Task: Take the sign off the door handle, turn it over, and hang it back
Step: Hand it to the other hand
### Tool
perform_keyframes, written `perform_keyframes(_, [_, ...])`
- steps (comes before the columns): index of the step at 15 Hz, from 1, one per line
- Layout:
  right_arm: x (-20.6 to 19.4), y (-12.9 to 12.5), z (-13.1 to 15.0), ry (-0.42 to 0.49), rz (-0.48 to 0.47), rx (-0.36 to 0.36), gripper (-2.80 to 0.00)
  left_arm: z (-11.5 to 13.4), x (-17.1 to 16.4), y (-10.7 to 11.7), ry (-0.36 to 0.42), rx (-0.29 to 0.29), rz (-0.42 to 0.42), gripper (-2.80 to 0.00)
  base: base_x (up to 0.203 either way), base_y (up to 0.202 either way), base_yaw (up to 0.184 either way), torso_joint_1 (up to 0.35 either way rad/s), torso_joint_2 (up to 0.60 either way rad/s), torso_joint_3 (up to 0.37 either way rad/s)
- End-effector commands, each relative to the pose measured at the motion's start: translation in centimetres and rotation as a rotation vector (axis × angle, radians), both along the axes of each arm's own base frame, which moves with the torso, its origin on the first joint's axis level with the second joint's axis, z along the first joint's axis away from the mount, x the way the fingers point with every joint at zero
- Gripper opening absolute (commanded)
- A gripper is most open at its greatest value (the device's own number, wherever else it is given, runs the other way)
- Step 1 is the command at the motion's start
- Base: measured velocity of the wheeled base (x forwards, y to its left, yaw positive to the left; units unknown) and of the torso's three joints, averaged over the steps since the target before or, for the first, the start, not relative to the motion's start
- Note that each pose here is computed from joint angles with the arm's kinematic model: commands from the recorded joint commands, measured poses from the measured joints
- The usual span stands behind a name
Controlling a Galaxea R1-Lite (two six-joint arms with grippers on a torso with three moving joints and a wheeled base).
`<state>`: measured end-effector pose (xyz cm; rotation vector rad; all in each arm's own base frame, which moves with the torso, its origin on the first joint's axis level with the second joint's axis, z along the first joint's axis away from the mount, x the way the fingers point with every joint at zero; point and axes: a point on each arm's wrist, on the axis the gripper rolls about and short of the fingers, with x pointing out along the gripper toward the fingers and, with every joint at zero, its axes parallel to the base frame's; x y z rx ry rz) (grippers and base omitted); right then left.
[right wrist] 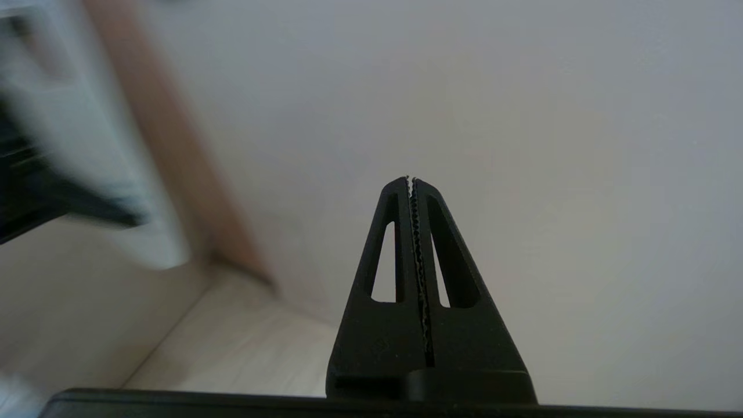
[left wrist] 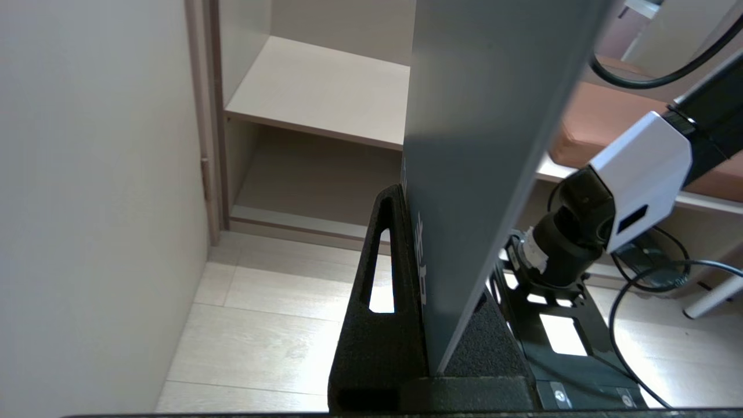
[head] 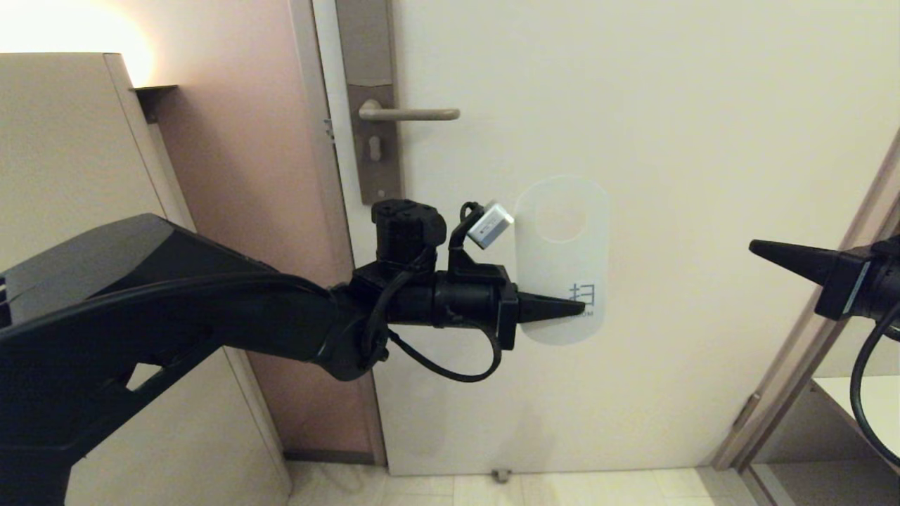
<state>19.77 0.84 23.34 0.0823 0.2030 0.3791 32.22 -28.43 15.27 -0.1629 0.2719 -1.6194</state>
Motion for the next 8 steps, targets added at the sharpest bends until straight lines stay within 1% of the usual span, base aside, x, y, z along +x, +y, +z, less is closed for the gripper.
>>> perform_keyframes(1, [0.2, 0.2, 0.0, -0.005, 0.089, 0.002, -2.80, -0.2, 0.0, -0.1, 0.003, 0.000, -0.006, -2.80, 0.000, 0.000, 0.000, 0.000, 0.00, 0.000])
perform_keyframes(3, [0.1, 0.5, -0.1, -0.014, 0.196, 0.001, -2.80, -0.4, -0.1, -0.3, 0.005, 0.002, -0.015, -2.80, 0.000, 0.000, 0.000, 0.000, 0.00, 0.000])
perform_keyframes(4, [0.3, 0.6, -0.1, -0.012, 0.235, 0.006, -2.80, -0.4, -0.2, -0.6, 0.005, 0.002, -0.022, -2.80, 0.000, 0.000, 0.000, 0.000, 0.00, 0.000])
perform_keyframes(8, [0.5, 2.0, -0.3, 0.000, 0.315, 0.011, -2.80, -0.4, -0.3, -1.7, -0.008, -0.009, -0.041, -2.80, 0.000, 0.000, 0.000, 0.000, 0.00, 0.000])
